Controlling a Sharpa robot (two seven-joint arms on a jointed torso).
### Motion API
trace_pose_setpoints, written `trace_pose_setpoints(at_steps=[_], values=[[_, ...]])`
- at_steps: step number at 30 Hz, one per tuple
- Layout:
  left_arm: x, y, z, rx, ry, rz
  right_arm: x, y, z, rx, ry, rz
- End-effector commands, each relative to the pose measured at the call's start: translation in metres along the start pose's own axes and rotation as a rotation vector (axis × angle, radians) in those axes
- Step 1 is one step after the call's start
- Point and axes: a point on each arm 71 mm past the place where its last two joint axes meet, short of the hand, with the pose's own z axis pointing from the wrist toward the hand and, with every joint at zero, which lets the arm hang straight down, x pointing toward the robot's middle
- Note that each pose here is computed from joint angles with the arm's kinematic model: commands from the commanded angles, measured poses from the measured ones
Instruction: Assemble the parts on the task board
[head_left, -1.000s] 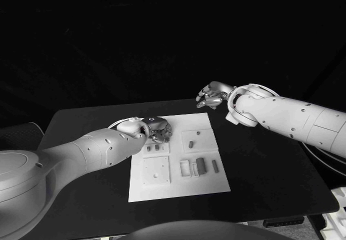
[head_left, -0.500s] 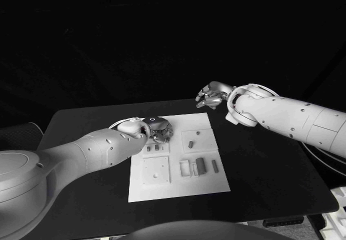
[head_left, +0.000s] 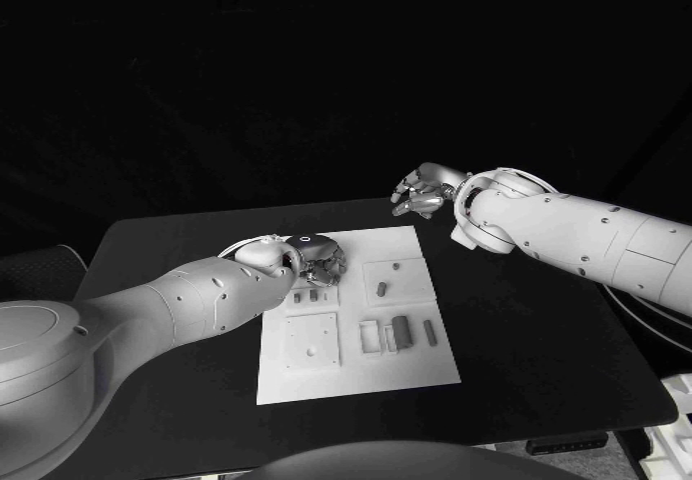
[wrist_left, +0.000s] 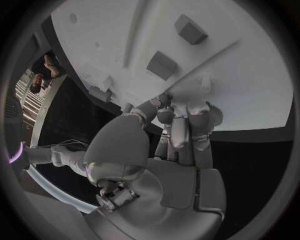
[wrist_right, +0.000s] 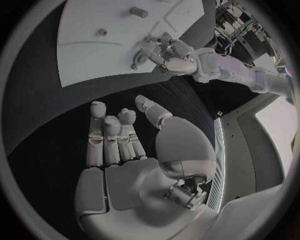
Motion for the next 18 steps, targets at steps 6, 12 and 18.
trace_pose_setpoints(at_steps=[6, 12, 18], values=[[0.003, -0.0031, 0.002, 0.005, 0.037, -0.002, 0.0007, 0.0015, 0.0003, -0.009, 0.007, -0.003], [0.0025, -0.0034, 0.002, 0.007, 0.019, 0.0, 0.0007, 0.0015, 0.0003, -0.009, 0.007, -0.003], [0.0018, -0.0031, 0.0018, 0.005, 0.009, 0.001, 0.0007, 0.0015, 0.0004, -0.009, 0.007, -0.003]])
